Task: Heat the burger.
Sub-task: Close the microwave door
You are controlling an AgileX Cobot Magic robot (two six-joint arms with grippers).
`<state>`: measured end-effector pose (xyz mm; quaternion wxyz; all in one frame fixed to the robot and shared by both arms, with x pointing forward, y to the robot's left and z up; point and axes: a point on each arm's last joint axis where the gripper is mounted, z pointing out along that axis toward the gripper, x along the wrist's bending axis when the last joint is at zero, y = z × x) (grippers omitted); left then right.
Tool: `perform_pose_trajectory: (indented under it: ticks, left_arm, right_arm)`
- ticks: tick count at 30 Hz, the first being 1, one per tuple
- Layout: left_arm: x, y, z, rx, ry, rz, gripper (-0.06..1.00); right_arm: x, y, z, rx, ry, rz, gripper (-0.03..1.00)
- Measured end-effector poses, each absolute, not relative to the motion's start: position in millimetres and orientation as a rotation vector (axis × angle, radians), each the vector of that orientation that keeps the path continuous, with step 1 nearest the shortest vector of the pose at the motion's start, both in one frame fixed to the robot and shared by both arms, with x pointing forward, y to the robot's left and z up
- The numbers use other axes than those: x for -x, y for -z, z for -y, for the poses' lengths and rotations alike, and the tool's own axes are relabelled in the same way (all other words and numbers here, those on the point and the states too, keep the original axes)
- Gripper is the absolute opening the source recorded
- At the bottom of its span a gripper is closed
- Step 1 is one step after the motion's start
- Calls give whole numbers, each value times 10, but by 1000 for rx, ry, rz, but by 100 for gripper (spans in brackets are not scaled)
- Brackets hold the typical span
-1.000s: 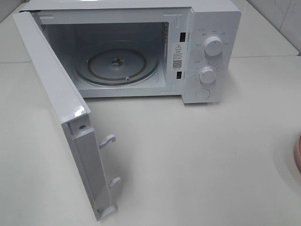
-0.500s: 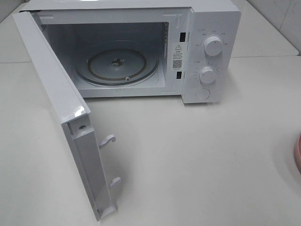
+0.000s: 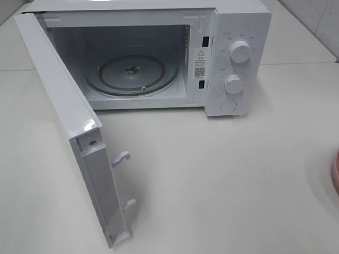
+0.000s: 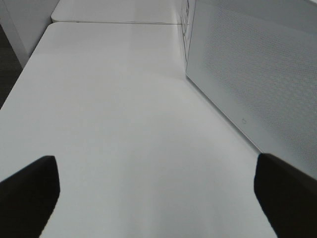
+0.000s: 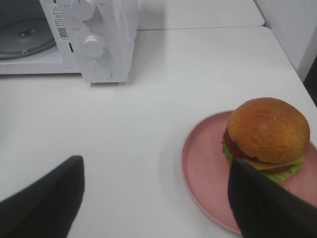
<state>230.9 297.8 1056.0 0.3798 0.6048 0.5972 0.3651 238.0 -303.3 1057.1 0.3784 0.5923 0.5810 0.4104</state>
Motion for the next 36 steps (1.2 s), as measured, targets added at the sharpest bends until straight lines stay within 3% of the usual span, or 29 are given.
perform_pose_trajectory:
  ticks: [36]
  left_arm:
    - [-2318,-10561,-2964,-1535,-904,-1531,99]
  right_arm:
    - [-2380,-10571,3033,-1514,-1049,-1485,75]
